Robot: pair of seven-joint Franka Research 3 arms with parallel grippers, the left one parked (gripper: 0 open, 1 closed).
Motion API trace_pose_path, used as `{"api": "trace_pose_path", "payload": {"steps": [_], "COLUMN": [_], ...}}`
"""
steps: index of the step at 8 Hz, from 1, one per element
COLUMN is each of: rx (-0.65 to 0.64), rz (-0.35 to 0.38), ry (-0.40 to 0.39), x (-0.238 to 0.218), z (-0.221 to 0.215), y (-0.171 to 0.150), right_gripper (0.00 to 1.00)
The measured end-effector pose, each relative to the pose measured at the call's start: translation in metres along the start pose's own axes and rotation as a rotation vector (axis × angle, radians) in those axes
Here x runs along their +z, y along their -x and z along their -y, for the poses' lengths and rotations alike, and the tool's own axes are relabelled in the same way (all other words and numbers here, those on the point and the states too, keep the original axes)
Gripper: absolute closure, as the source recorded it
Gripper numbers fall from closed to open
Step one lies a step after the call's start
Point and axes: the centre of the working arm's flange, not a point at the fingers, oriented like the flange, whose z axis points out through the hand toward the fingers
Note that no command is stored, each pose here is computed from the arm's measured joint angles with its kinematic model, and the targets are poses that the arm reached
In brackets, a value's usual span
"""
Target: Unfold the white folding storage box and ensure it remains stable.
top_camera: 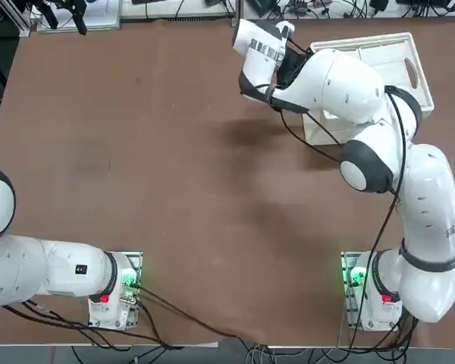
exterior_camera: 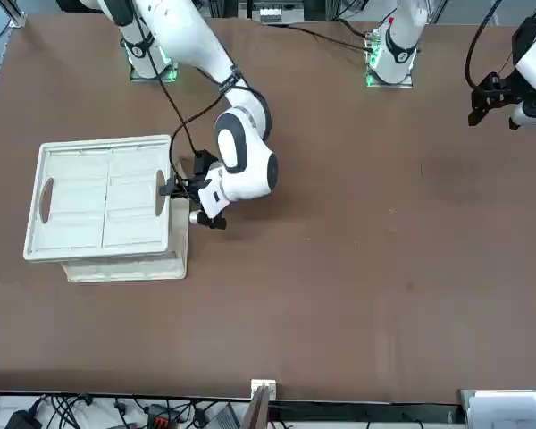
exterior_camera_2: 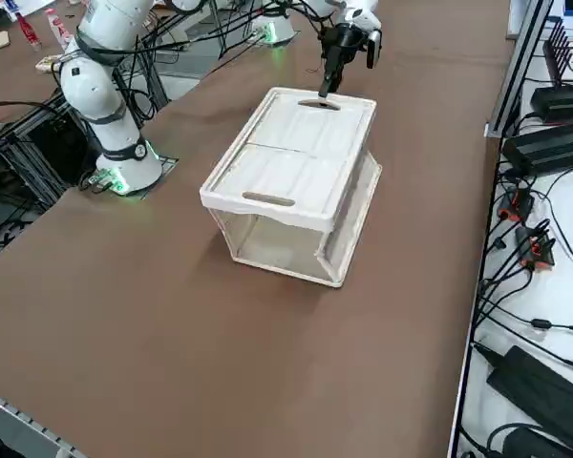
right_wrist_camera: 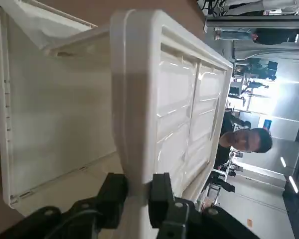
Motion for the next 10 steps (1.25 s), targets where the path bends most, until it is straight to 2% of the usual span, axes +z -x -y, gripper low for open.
{"api": "trace_pose_path", "payload": {"steps": [6, 10], "rx": [0.071, 0.155], "rz": [-0.012, -0.053], "ry": [-0.002, 0.012], "x": [-0.004, -0.006], "z": [-0.013, -0.013], "y": [-0.007, -0.011], "right_gripper": [0.71, 0.71]}}
